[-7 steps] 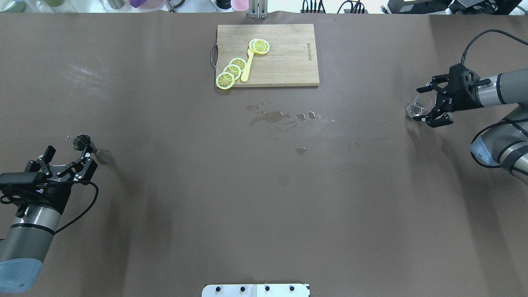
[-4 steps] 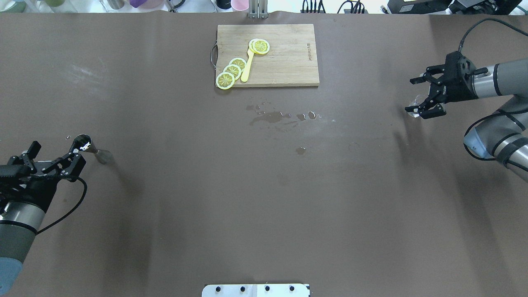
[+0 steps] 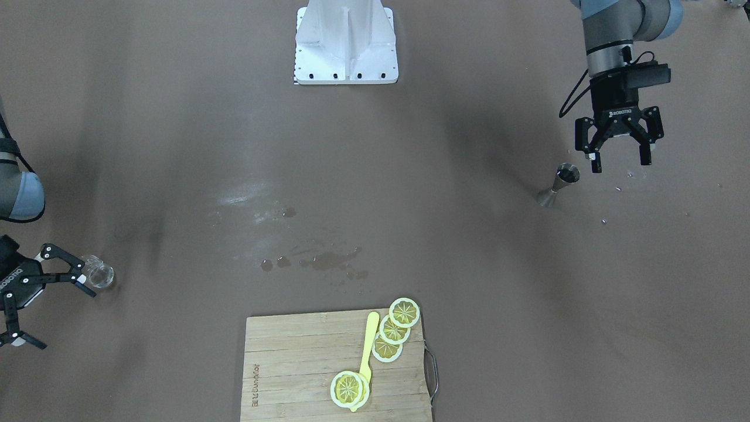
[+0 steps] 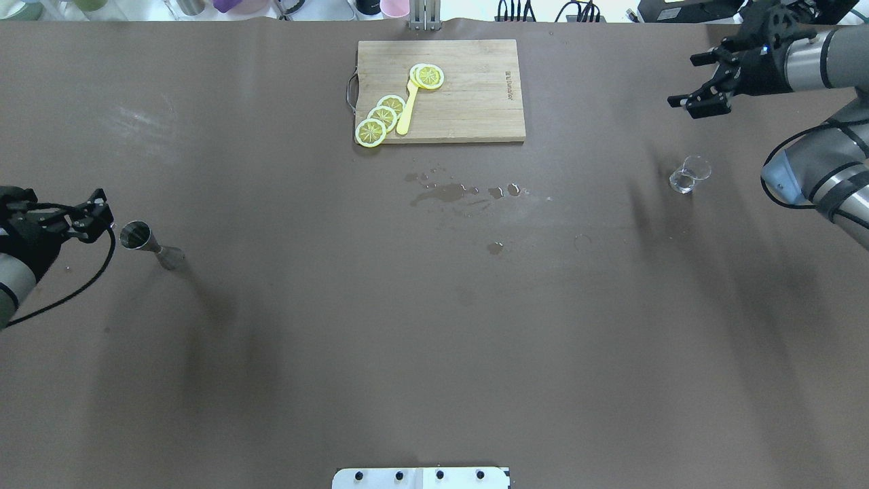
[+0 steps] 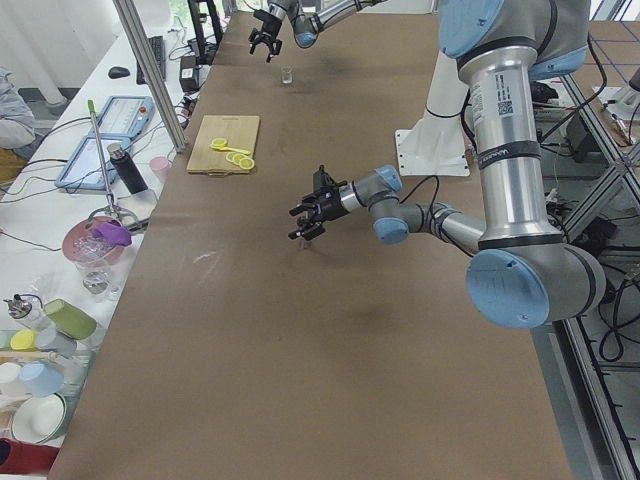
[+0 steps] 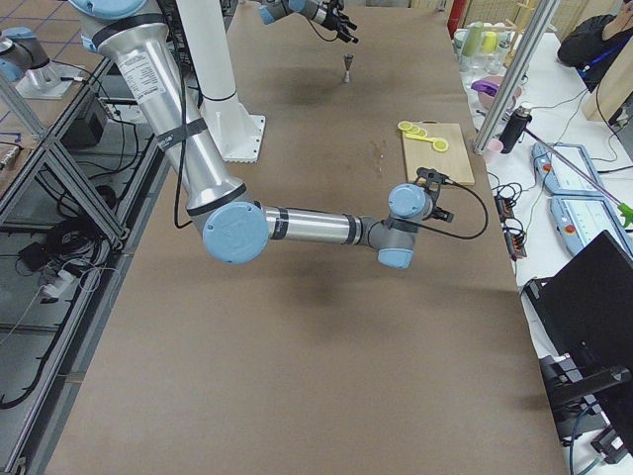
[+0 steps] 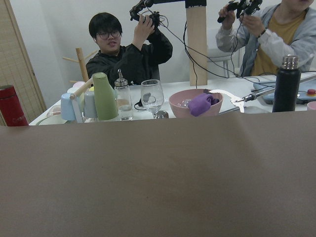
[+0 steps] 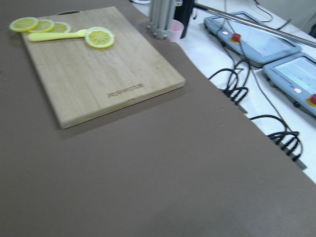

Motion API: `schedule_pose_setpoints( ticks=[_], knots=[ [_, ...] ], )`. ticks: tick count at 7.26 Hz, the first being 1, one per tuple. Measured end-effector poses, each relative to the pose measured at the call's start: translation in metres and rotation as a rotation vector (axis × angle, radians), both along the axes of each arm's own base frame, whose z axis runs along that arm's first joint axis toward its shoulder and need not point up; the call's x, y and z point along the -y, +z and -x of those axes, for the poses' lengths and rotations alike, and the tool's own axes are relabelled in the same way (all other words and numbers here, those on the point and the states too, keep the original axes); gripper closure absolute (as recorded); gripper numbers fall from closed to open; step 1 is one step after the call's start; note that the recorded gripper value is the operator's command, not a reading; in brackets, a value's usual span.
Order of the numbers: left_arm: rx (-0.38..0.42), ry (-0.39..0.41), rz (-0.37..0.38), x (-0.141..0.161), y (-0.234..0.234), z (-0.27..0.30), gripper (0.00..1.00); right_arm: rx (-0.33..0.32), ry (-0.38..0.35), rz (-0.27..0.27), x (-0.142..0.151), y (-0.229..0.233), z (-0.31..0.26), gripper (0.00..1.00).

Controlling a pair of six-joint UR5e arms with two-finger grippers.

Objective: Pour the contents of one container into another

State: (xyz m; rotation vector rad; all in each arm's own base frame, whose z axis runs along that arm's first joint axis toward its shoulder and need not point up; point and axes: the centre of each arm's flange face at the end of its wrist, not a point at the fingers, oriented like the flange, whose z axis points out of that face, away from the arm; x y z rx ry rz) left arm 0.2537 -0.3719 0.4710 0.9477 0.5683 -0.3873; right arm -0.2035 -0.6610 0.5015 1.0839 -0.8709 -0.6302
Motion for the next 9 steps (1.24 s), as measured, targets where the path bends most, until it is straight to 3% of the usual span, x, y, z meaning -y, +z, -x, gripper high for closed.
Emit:
schedule_pose_setpoints(
  ticks=[2, 4, 7, 9],
  knots=[
    [-0.042, 0.111, 0.058, 0.039, 0.007, 0.049, 0.01, -0.068, 0.138, 0.158, 0.031, -0.012, -0.036, 0.00],
    [-0.062, 0.257, 0.140, 0.076, 0.045, 0.105, 0.01, -0.152, 0.211, 0.319, 0.044, -0.022, -0.058, 0.00],
    [-0.150, 0.404, 0.383, 0.116, 0.100, 0.174, 0.01, -0.254, 0.240, 0.599, 0.035, -0.017, -0.101, 0.00],
    [-0.069, 0.573, 0.492, 0.118, 0.132, 0.220, 0.01, -0.293, 0.217, 0.809, 0.020, 0.012, -0.121, 0.00]
  ],
)
